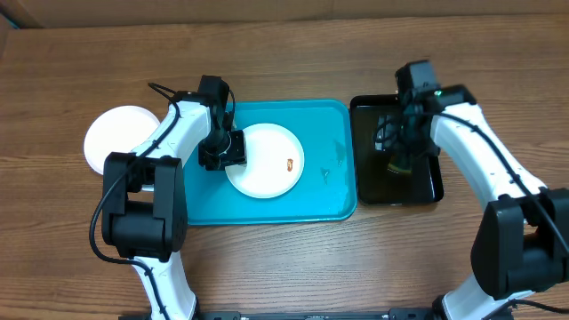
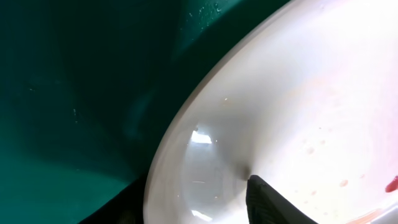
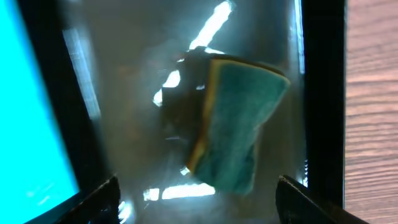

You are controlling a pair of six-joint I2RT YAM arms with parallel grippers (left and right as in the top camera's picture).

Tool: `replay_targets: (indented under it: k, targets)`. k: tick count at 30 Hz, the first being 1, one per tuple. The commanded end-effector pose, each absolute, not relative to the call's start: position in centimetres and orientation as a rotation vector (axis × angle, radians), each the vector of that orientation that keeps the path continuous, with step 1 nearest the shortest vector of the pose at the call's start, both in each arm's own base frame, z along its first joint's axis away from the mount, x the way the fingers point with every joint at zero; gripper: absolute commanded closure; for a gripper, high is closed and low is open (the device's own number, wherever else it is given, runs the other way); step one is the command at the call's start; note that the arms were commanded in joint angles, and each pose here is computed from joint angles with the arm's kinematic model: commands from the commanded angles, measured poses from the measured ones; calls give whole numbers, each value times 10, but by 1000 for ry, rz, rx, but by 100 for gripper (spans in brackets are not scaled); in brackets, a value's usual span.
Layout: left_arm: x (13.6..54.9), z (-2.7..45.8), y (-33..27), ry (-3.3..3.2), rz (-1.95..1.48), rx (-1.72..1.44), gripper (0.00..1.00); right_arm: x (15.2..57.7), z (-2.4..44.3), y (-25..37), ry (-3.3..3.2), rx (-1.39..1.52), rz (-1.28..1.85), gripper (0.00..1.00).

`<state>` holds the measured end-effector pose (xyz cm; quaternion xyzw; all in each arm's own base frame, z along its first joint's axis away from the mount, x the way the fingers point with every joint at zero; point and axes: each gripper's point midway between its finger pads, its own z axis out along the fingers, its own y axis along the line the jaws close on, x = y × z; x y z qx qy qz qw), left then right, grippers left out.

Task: Clean dirty plates on tray and stack at the side
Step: 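Reach right gripper into the black tray toward the sponge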

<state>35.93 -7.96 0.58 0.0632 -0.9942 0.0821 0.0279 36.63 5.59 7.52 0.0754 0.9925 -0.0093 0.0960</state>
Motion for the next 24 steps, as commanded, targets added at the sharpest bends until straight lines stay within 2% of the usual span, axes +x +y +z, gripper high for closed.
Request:
replay_targets:
  k: [1,11,12,13,14,16,18,22,23,24]
  targets:
    - [346,-6,-82,-3021,247,197,49,360,57,31,2902,386,-146,19]
    - [347,-6,-82,-3023,248,197,50,351,5,32,2845,388,-88,29]
    - [347,-6,-82,-3023,248,197,50,349,1,33,2843,386,-76,34]
    - [347,-6,-82,-3022,247,196,50,348,-2,36,2845,384,-51,43]
    - [347,-6,-82,-3022,247,196,50,346,-5,40,2851,379,-15,58]
    - [347,-6,-82,-3024,248,197,50,344,-6,51,2871,369,74,80]
    - [347,-6,-82,-3024,248,197,49,343,-3,65,2891,316,183,91]
    - [346,-6,-82,-3020,247,197,48,345,19,85,2915,216,336,93]
    - [346,-6,-82,-3018,245,197,45,348,26,85,2912,215,334,87]
    - [345,-6,-81,-3017,245,197,44,351,34,84,2908,217,324,70]
